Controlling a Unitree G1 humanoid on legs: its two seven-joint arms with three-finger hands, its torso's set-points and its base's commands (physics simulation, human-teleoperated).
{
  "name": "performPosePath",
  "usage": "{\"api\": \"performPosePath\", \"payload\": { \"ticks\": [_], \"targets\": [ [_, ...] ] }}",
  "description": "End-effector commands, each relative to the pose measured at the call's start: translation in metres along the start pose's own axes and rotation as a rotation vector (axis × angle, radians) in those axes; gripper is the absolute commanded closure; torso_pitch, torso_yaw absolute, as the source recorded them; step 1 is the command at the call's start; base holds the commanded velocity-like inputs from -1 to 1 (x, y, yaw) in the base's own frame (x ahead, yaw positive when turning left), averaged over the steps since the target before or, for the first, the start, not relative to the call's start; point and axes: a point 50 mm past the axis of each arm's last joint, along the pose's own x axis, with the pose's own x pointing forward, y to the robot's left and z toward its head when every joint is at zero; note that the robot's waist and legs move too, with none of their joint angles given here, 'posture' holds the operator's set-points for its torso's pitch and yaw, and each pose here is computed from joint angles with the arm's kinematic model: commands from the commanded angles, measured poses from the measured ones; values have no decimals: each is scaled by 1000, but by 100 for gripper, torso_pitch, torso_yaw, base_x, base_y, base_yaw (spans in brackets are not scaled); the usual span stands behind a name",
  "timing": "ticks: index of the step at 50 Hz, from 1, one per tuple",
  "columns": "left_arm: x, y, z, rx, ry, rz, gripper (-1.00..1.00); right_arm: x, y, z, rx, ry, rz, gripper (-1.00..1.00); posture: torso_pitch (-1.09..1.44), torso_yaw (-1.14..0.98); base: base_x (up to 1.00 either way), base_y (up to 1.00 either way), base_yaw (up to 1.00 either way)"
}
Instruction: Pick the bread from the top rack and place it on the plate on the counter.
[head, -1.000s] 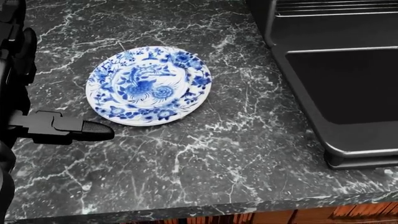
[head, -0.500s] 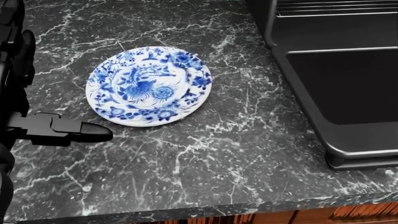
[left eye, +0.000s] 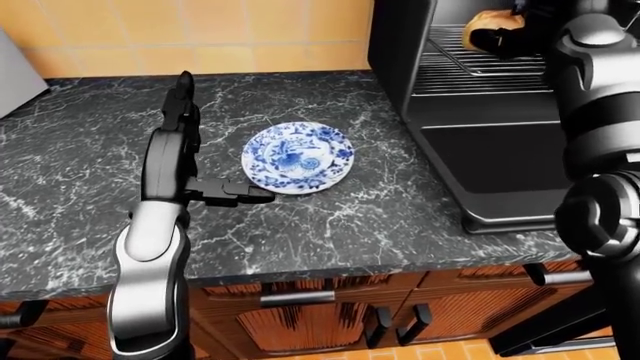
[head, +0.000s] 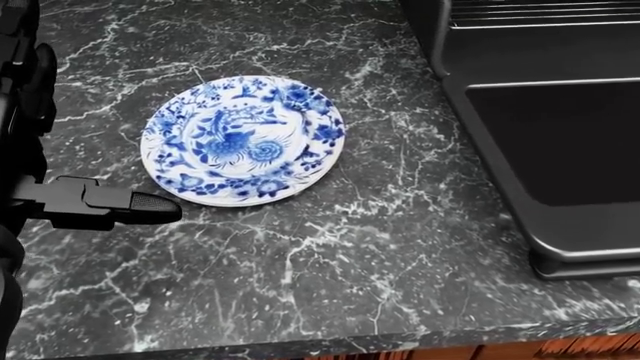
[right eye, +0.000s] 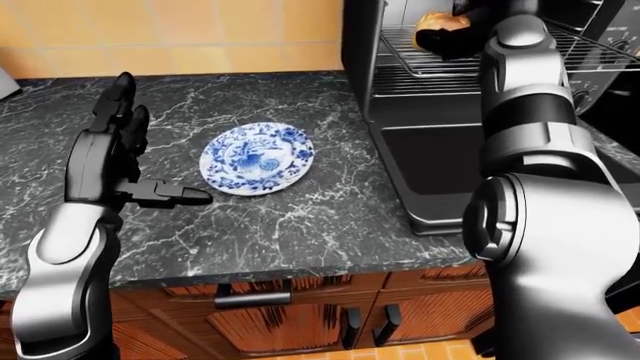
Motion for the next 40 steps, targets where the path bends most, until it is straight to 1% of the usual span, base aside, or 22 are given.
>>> {"api": "performPosePath", "payload": {
  "ticks": [1, 11, 16, 21, 25, 32, 38, 40],
  "targets": [
    [0, 3, 16, 10, -87, 16, -100, -2, -7, 27, 14, -84, -12, 100, 0, 0, 0, 0, 0],
    [0, 3, 16, 14, -85, 16, -100, -5, -24, 45, 10, -121, -26, 100, 0, 0, 0, 0, 0],
    [1, 3, 16, 13, -85, 15, -100, -8, -29, 53, 1, -138, -19, 100, 0, 0, 0, 0, 0],
    [1, 2, 15, 12, -84, 13, -100, -13, -35, 68, 5, -169, -15, 100, 0, 0, 0, 0, 0],
    [2, 2, 16, 13, -85, 11, -100, -18, -37, 77, -2, -192, 4, 100, 0, 0, 0, 0, 0],
    [2, 2, 17, 13, -87, 9, -100, -32, -35, 99, -10, -236, 45, 100, 0, 0, 0, 0, 0],
    [1, 2, 15, 12, -85, 8, -100, -44, -24, 111, -20, -267, 96, 100, 0, 0, 0, 0, 0],
    [1, 2, 15, 13, -84, 9, -100, -49, -18, 116, -23, -280, 125, 100, 0, 0, 0, 0, 0]
  ]
}}
